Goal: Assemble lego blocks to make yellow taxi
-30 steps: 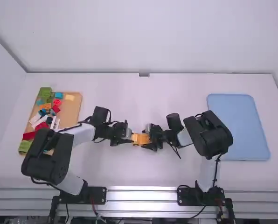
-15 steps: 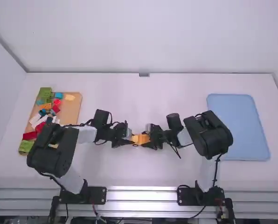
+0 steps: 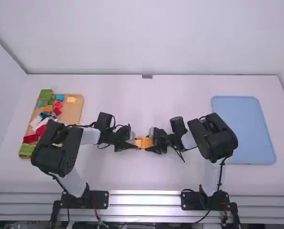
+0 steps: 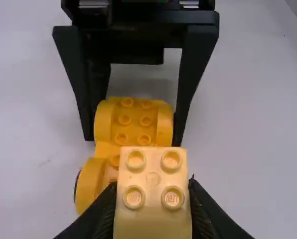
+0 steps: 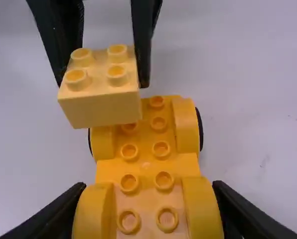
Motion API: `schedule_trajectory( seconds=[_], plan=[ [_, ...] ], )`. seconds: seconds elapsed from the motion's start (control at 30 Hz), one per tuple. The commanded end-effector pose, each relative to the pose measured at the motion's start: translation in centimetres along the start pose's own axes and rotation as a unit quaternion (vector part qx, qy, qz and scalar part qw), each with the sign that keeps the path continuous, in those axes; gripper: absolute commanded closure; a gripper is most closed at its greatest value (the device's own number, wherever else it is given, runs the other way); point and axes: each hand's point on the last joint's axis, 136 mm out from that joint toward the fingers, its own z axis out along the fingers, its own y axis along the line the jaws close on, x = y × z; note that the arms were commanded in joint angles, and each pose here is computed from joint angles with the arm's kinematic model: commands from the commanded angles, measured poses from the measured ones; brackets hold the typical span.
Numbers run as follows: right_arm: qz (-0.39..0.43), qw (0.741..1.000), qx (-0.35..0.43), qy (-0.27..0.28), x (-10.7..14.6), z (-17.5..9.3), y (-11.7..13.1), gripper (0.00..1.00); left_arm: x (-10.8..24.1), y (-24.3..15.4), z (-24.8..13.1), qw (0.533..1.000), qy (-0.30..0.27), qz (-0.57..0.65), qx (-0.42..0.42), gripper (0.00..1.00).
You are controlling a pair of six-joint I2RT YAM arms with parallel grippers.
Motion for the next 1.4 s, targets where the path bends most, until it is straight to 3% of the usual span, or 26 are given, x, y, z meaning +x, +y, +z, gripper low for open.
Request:
schedule_trajectory(
  seconds=[0.0,0.23,0.5,1.37],
  plan=[
    [0.007,1.0,-0.006,0.004,0.5,0.2,0.4,0.39,-0.5,-0.1,0.3,1.0,-0.011,0.003,0.01,0.98],
    [0.014,1.0,-0.01,0.007,0.7,0.2,0.6,0.4,-0.6,0.0,0.6,1.0,-0.008,0.012,0.008,0.98],
    [0.016,1.0,-0.012,0.007,0.7,0.2,0.7,0.4,0.3,0.0,1.4,0.999,0.035,0.019,0.001,0.98],
    [0.018,0.999,-0.023,0.015,0.8,0.5,1.0,0.4,0.4,0.1,1.2,0.999,0.035,-0.012,-0.002,0.98]
  ],
)
